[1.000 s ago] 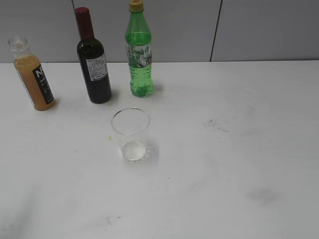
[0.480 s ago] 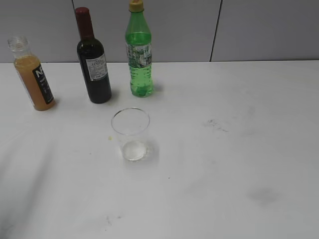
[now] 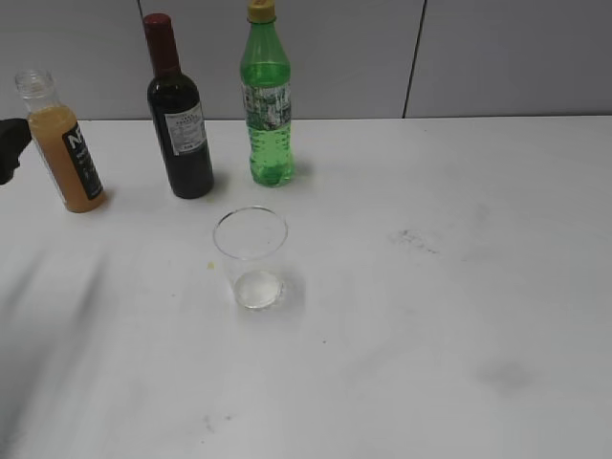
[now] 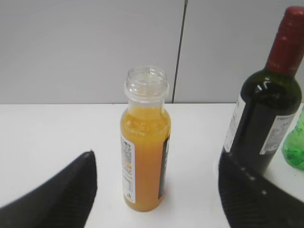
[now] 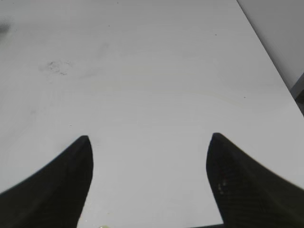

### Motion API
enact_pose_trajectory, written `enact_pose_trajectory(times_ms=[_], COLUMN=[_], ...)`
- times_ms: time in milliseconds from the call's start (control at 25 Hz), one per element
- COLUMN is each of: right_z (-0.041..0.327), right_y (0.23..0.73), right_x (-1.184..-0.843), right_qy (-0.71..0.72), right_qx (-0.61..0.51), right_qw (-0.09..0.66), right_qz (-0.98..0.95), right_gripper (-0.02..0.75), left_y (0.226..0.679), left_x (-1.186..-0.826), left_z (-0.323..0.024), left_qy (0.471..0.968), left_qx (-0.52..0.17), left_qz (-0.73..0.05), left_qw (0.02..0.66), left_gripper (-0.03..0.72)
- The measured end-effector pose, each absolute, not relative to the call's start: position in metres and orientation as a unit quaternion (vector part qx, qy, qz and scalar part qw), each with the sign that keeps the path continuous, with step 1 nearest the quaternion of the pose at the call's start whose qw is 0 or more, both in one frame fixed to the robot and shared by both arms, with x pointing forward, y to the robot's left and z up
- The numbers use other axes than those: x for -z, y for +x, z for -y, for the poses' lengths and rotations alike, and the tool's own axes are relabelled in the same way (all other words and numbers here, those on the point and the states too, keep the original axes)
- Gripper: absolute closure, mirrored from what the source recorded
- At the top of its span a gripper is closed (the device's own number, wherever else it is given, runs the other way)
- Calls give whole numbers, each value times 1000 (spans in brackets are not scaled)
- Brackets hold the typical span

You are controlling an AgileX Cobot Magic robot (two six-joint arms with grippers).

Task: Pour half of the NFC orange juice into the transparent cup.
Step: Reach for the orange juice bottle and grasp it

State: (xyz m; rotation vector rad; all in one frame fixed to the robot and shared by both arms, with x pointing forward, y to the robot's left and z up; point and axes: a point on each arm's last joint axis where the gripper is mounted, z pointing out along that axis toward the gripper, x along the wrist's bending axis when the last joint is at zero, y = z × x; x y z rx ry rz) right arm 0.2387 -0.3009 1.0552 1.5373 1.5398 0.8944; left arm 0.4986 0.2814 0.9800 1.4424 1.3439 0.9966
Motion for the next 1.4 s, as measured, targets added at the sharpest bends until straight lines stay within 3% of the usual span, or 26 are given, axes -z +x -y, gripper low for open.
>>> enact_pose_trajectory(times_ms=[880,1400], right_z=[301,301], right_y=[239,239], right_x=[-1055,-1055], right_qy=[603,603], right_qx=[-351,-351], right_qw=[384,384], right_qz=[-604,-604], right_gripper=[167,167], left_y=[535,590], left_x=[-896,-864], left_z=[-276,-277], left_qy=[571,564], left_qx=[-411,-417], left_qz=[-525,-528], left_qw=[479,480], left_gripper=[55,18])
